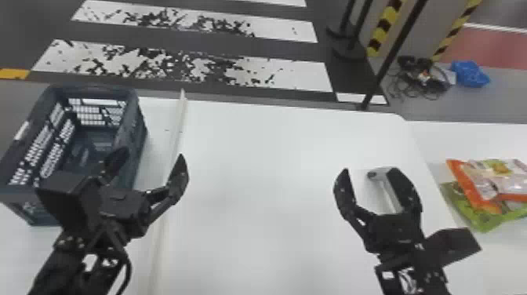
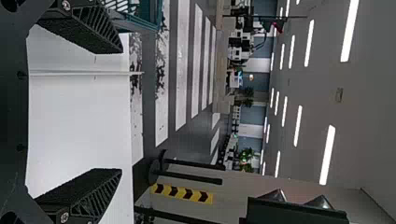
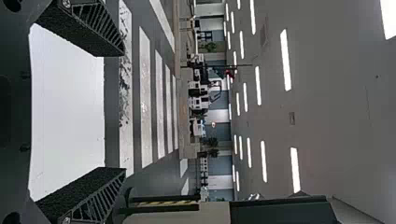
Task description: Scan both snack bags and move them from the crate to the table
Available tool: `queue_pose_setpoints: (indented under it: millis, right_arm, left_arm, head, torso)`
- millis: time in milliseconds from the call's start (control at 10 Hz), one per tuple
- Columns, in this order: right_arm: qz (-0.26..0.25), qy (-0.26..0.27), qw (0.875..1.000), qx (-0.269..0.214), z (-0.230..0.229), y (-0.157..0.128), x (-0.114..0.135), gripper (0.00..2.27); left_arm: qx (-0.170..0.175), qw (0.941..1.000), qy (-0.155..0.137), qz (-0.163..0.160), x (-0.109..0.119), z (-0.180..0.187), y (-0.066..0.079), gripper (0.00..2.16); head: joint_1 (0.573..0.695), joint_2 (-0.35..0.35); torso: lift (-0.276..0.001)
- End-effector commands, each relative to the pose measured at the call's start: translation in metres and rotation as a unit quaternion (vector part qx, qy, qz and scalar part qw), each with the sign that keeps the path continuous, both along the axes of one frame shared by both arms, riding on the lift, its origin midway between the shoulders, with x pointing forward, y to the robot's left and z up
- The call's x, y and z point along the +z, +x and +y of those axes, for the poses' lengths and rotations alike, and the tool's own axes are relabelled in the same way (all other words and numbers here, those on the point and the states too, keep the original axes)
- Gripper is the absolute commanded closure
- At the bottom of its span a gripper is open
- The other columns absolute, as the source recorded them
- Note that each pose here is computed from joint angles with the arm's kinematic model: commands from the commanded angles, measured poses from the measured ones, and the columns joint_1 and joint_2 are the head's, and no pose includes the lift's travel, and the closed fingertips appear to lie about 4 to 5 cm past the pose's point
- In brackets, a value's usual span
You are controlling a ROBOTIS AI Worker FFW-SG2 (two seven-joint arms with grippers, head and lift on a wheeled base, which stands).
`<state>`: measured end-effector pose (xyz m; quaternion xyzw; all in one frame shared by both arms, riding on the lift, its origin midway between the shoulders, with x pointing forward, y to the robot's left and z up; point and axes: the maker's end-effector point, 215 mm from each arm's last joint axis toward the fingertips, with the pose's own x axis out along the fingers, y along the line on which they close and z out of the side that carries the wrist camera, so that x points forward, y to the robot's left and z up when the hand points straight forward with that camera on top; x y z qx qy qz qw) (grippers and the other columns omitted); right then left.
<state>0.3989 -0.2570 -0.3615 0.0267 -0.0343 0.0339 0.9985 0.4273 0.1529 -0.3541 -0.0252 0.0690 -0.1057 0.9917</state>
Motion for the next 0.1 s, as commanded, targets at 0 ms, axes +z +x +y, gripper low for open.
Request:
queue_pose_setpoints:
  millis: [0]
  right_arm:
    - [0.000, 0.000, 1.000, 0.001, 0.0006, 0.0000, -0.0001, 0.05]
  left_arm:
    - [0.000, 1.0000, 0.000, 0.000, -0.0001, 0.0001, -0.0001, 0.09]
  head:
    - [0.695, -0.143]
  torso:
    - [-0.088]
